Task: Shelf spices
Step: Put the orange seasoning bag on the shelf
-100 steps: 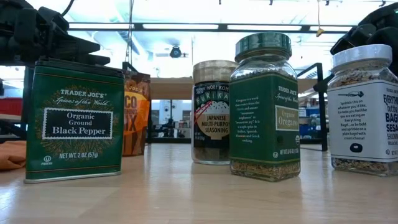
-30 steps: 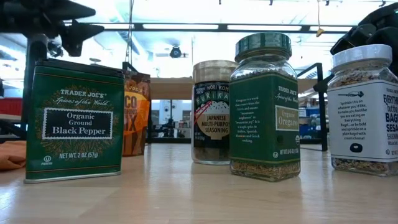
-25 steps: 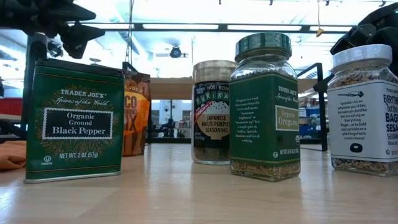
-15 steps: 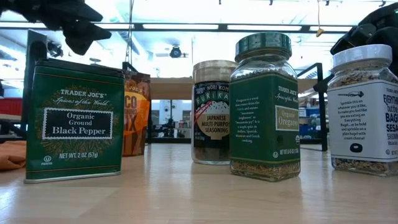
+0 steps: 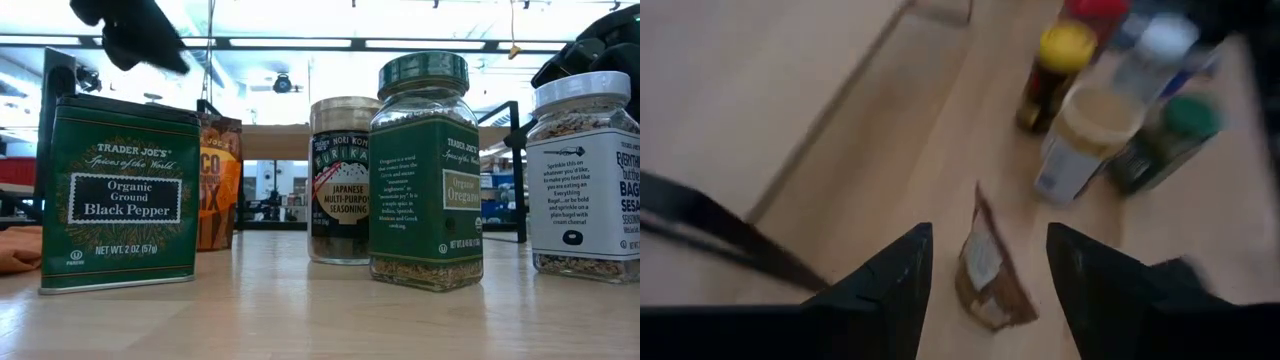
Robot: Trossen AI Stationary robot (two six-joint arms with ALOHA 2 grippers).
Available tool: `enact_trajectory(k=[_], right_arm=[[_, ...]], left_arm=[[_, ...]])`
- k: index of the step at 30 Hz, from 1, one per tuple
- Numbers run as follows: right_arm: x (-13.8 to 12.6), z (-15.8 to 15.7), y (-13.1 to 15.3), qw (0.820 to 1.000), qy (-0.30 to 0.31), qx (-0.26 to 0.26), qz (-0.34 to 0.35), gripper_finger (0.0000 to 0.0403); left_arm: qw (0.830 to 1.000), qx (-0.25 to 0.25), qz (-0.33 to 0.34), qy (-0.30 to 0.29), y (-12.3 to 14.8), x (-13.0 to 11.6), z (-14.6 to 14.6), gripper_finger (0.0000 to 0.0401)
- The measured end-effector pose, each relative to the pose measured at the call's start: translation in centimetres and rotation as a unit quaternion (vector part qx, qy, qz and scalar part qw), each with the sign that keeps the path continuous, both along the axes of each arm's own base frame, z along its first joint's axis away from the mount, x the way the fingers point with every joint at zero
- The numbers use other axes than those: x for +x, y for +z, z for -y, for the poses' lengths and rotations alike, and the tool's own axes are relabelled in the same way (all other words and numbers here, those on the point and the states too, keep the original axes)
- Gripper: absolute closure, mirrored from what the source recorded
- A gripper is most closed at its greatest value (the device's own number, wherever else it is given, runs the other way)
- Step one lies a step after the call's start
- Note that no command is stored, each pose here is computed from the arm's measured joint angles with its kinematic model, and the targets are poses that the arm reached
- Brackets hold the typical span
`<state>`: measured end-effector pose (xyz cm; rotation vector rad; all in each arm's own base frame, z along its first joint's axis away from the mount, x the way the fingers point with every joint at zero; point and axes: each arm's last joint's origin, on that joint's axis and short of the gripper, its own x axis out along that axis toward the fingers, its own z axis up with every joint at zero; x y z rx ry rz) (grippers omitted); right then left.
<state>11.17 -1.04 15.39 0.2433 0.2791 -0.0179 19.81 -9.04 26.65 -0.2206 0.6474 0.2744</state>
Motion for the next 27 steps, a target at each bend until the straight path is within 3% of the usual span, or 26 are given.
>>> enact_trajectory(k=[7,16,20,25,27], right_arm=[[0.0,0.0,0.0,1.0,0.0,0.0,0.0,0.0392],[0.0,0.0,0.0,1.0,0.0,0.0,0.0,0.0392],[0.0,0.0,0.0,1.0,0.0,0.0,0.001,0.0392],[0.0,0.0,0.0,1.0,0.0,0.0,0.002,0.0392],[0.0,0.0,0.0,1.0,0.0,0.0,0.002,0.0392]], left_arm=[[0.996,-0.028,-0.086,0.02,-2.6,3.3,0.7,0.0199],[0.991,-0.028,-0.121,0.057,-4.1,4.6,-0.2,0.0218],[0.99,-0.038,-0.123,0.057,-4.2,4.9,-0.5,0.0268],[0.991,-0.033,-0.126,0.033,-3.9,5.0,-0.5,0.0381],[0.992,-0.026,-0.122,0.018,-3.0,5.3,-0.3,0.0392]])
